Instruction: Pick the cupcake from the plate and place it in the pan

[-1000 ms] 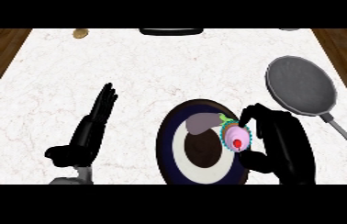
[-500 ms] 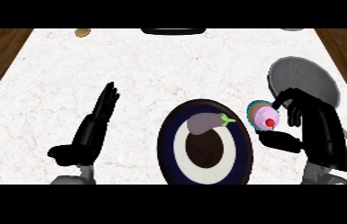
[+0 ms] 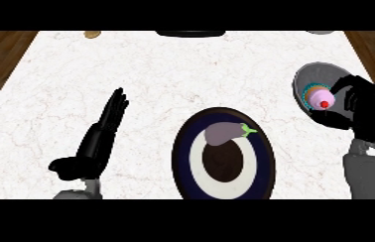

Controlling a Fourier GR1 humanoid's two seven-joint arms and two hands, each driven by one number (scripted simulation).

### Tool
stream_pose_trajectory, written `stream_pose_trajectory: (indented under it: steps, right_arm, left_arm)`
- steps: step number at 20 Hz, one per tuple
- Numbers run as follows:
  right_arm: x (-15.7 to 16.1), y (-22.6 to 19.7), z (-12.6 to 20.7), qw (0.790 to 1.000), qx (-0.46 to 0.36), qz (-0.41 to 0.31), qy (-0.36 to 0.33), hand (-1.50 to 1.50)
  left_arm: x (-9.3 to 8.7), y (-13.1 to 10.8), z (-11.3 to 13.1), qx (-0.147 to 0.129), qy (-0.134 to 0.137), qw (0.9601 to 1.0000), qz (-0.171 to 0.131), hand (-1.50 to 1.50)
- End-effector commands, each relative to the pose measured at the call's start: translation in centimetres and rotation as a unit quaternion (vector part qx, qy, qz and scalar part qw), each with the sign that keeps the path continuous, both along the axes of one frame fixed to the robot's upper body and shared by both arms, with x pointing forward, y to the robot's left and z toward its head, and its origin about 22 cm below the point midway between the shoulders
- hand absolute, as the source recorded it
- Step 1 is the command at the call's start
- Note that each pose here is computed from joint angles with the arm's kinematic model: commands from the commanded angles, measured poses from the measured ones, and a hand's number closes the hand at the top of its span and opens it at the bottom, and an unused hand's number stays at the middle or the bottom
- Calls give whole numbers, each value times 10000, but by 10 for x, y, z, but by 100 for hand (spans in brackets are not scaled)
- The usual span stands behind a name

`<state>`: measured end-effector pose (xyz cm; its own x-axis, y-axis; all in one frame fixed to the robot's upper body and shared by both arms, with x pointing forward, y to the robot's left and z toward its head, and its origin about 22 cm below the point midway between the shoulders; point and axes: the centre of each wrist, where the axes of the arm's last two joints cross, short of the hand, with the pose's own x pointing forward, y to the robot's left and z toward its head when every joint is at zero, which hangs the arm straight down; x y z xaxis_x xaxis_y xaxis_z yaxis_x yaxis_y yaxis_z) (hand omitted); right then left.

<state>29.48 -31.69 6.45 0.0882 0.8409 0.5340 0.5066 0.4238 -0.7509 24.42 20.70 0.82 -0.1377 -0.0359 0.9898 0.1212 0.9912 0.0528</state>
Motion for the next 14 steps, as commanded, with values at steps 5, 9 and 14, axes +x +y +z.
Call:
stream_pose_trajectory:
  steps: [5, 9, 14]
  right_arm:
    - [51, -75, 4, 9955, 272, -506, -760, 150]
    - [67, -75, -31, 9966, 234, -393, -690, 150]
    - [73, -104, -20, 9964, 583, -472, 387, 150]
  left_arm:
    - [3, 4, 7, 43, 19, 10000, -41, 0]
    - [7, -18, -4, 29, -56, 9998, -162, 0]
    - [8, -17, 4, -10, -29, 9997, -227, 0]
